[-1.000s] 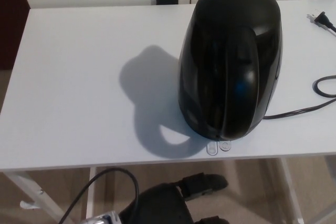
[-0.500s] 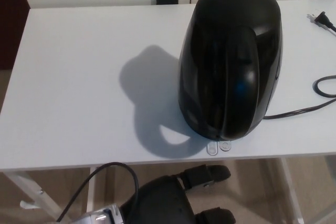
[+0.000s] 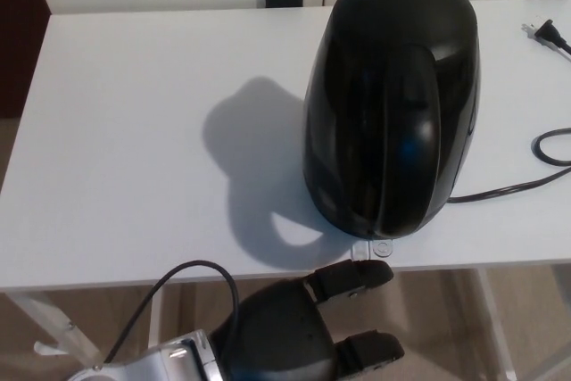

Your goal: The robot walk towards a table in front and click the button on the base of the boilling pot using its left middle finger

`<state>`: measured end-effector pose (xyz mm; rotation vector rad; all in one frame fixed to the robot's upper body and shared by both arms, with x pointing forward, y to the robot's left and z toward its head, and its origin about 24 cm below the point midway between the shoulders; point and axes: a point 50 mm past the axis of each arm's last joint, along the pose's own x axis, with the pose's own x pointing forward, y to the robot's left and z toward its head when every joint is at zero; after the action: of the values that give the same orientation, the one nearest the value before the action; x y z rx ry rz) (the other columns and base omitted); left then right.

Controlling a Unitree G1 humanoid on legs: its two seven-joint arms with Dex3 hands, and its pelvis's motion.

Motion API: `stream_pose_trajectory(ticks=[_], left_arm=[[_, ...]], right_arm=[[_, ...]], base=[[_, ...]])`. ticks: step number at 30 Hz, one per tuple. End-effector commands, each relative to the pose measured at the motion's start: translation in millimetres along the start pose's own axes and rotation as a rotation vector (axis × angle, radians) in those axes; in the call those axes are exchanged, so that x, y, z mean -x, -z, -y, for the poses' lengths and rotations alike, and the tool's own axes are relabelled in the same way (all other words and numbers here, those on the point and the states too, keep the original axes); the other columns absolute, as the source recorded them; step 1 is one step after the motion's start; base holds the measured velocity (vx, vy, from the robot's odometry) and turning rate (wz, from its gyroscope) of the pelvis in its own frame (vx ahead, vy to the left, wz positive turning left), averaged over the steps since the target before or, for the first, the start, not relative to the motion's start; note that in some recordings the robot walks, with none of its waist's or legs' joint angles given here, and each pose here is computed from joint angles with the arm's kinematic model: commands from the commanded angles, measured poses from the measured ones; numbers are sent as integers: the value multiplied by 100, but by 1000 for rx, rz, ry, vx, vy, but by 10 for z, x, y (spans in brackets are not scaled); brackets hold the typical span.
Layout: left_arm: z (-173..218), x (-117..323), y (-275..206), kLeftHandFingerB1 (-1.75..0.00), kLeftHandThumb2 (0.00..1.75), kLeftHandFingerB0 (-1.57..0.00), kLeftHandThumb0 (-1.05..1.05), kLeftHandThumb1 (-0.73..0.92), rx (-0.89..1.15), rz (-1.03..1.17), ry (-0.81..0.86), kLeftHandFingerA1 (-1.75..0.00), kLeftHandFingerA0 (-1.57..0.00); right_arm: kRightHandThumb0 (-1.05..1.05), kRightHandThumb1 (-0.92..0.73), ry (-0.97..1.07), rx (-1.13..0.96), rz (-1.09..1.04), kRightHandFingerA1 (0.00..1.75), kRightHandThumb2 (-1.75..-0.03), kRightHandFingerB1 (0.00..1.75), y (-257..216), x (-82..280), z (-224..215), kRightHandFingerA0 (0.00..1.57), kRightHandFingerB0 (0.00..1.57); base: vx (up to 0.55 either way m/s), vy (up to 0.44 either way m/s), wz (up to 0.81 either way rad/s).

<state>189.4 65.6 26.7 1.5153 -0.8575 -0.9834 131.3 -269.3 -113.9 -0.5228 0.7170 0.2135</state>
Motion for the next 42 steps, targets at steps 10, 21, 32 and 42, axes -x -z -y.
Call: stream_pose_trajectory(ticks=[10, 21, 32, 42], left_arm=[[50, 37, 17, -31, 64, -27, -71, 81, 16, -12, 21, -31, -31], [50, 2, 30, -31, 64, -27, -71, 80, 17, -18, 8, -31, -31], [67, -39, 77, -30, 65, -25, -71, 81, -4, -37, 0, -31, -32], [92, -76, 98, -30, 65, -27, -71, 80, -5, -51, -1, -31, -33]], right_arm=[[-42, -62, 12, 32, -4, 43, -58, 39, 11, 12, 73, 75, 58], [-44, -62, 14, 58, -6, 42, -59, 38, 10, 22, 71, 67, 53], [-46, -62, 8, 60, -5, 41, -59, 38, -15, 3, 71, 66, 56], [-47, -63, -14, 71, -1, 41, -60, 38, -11, 21, 68, 66, 55]], base=[[0, 0, 0], [0, 0, 0], [0, 0, 0], [0, 0, 0]])
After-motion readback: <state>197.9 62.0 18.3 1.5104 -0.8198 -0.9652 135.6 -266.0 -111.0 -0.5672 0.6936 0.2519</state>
